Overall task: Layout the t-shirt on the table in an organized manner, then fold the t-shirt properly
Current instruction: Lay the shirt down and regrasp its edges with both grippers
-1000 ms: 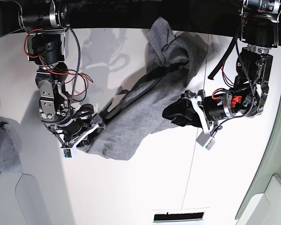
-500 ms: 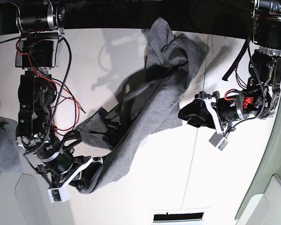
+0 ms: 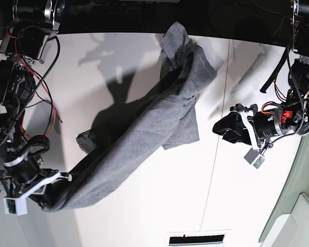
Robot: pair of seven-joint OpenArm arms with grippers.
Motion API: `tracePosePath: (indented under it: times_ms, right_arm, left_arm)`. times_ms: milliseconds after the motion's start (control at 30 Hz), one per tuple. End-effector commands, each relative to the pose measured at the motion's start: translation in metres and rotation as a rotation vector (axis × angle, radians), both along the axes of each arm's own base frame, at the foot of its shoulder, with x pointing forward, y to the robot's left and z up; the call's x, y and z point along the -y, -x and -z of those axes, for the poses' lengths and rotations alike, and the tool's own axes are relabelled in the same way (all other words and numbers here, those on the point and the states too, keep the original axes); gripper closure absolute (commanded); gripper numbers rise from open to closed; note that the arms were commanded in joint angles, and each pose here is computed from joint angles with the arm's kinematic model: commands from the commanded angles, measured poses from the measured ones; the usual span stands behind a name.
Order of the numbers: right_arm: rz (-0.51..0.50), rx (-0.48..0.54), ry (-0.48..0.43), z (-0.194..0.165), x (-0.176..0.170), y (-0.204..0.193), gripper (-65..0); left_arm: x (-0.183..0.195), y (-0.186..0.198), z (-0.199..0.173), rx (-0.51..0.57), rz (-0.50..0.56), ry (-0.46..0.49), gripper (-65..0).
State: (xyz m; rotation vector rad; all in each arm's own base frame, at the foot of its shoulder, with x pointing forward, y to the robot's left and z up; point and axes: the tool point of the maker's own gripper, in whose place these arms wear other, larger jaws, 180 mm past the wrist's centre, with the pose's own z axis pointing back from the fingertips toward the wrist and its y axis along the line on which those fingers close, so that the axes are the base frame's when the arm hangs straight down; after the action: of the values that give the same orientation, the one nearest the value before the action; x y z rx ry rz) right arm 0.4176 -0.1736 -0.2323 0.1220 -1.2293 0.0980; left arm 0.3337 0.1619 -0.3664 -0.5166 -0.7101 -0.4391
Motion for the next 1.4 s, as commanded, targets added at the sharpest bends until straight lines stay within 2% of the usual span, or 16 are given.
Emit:
tracePosePath:
  times_ms: [0, 200, 333, 400, 467, 500, 600, 733, 900, 967, 1167, 1233, 1367]
  right_arm:
    - [0.032, 0.039, -0.006, -0.010, 0.013, 0.001, 0.0]
    - [0.244, -0.041, -0.087, 0.030, 0.089, 0.049, 0.0]
    - [0.299, -0.090, -0.091, 0.051, 0.112, 0.073, -0.6]
    - [0.310, -0.120, -0.100, 0.062, 0.115, 0.081, -19.4]
    - [0.309, -0.137, -0.117, 0.070, 0.114, 0.086, -34.3]
    - [0.307, -0.147, -0.121, 0.073, 0.113, 0.088, -37.7]
    - [0.303, -0.175, -0.162, 0.081, 0.109, 0.096, -38.2]
    - [0.235, -0.191, -0.273, 0.090, 0.084, 0.104, -38.1]
    - [0.074, -0.249, -0.347, 0.109, 0.020, 0.111, -38.1]
    - [0.007, -0.288, -0.358, 0.118, -0.009, 0.116, -38.1]
    - [-0.210, -0.432, -0.312, 0.150, -0.087, 0.152, -38.1]
    - [-0.227, -0.466, -0.280, 0.161, -0.099, 0.164, -38.1]
    - [-0.172, -0.492, -0.221, 0.175, -0.097, 0.173, -38.1]
  left_arm:
    - [-0.001, -0.011, -0.018, 0.057, 0.003, 0.020, -34.2]
    - [0.000, -0.012, -0.020, 0.060, 0.001, 0.031, -34.2]
    - [0.004, -0.012, -0.024, 0.063, -0.001, 0.067, -34.2]
    - [0.006, -0.012, -0.025, 0.063, -0.001, 0.079, -34.2]
    - [0.009, -0.012, -0.025, 0.063, 0.000, 0.087, -34.2]
    - [0.011, -0.012, -0.025, 0.063, 0.001, 0.091, -34.2]
    - [0.019, -0.011, -0.023, 0.059, 0.009, 0.105, -34.2]
    - [0.033, -0.008, -0.015, 0.055, 0.041, 0.092, -34.2]
    - [0.045, -0.011, -0.003, 0.125, 0.109, -0.024, -34.2]
    - [0.046, -0.019, -0.001, 0.145, 0.094, -0.070, -34.2]
    - [0.059, -0.034, 0.005, 0.154, 0.092, -0.119, -34.2]
    - [0.058, -0.035, 0.015, 0.131, 0.082, -0.130, -34.2]
    - [0.058, -0.045, 0.032, 0.110, 0.028, -0.128, -34.2]
